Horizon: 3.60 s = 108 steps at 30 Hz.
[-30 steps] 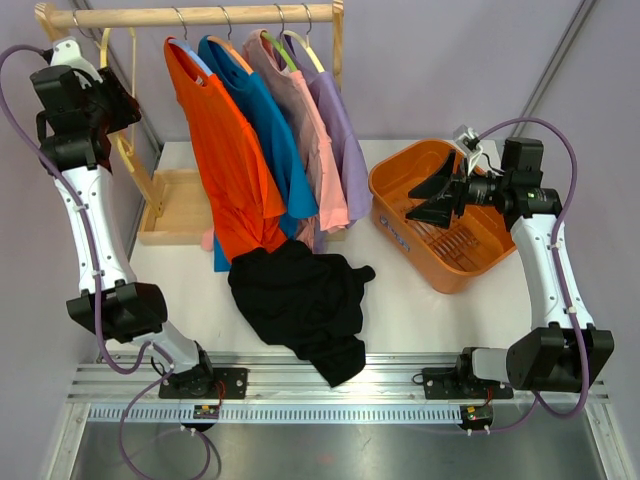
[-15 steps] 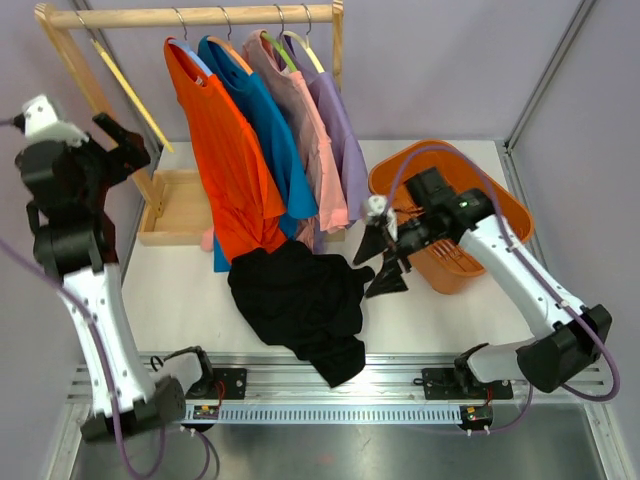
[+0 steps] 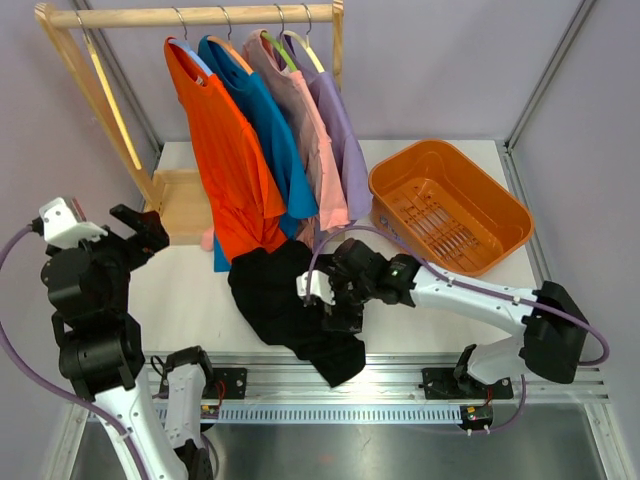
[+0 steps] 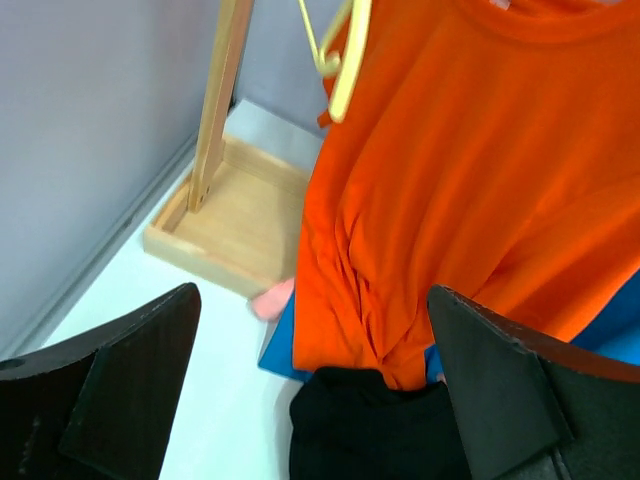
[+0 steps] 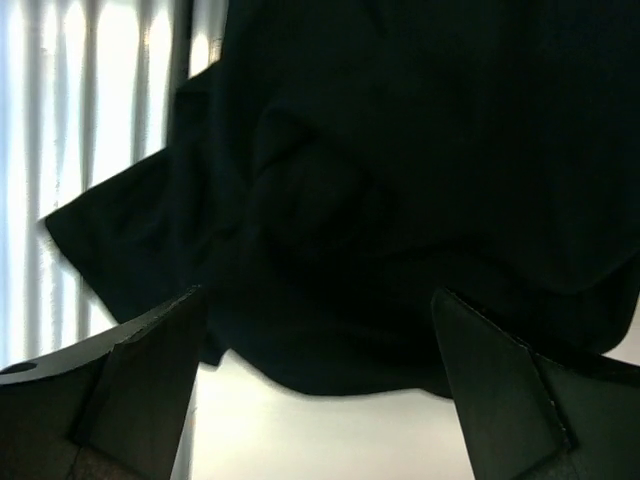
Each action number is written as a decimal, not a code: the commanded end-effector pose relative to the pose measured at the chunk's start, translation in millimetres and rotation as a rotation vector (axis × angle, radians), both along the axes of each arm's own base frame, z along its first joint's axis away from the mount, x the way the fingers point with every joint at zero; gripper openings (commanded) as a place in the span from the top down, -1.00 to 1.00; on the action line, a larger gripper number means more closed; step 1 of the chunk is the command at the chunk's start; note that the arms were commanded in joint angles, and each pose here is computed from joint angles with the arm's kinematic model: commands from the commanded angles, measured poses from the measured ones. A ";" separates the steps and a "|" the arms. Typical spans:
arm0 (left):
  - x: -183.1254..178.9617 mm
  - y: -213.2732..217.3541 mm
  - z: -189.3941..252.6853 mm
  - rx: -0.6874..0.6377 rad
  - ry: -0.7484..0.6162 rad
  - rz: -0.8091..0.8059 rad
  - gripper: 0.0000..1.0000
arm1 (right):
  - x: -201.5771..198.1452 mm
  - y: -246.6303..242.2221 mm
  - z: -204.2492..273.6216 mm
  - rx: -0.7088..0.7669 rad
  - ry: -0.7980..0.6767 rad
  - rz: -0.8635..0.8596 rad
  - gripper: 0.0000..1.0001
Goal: Remove the t-shirt from the hanger
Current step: Place the tshirt into the basket
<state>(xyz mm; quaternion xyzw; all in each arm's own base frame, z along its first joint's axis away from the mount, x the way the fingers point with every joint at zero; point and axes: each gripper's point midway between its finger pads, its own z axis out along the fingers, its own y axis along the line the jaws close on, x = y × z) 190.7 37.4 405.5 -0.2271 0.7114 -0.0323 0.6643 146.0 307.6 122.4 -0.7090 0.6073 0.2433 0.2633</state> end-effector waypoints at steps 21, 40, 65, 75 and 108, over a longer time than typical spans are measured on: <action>-48.1 -33.0 -82.9 -0.133 0.144 -0.062 -0.98 | -10.4 38.2 -67.4 -0.212 0.209 0.081 0.59; -43.4 -39.5 -86.0 -0.158 0.107 -0.096 -0.98 | 23.9 -66.5 204.2 0.392 0.195 0.014 1.00; -28.0 -42.8 -70.8 -0.134 0.053 -0.151 -0.98 | 245.0 -274.0 394.3 0.786 -0.297 -0.959 1.00; -34.6 -55.7 -30.5 -0.135 -0.103 -0.201 -0.97 | 282.1 -281.3 213.9 0.569 0.097 -1.093 1.00; 17.1 -99.3 63.4 -0.321 -0.141 -0.547 -0.98 | 281.1 -287.9 129.2 0.321 0.146 -1.144 -0.79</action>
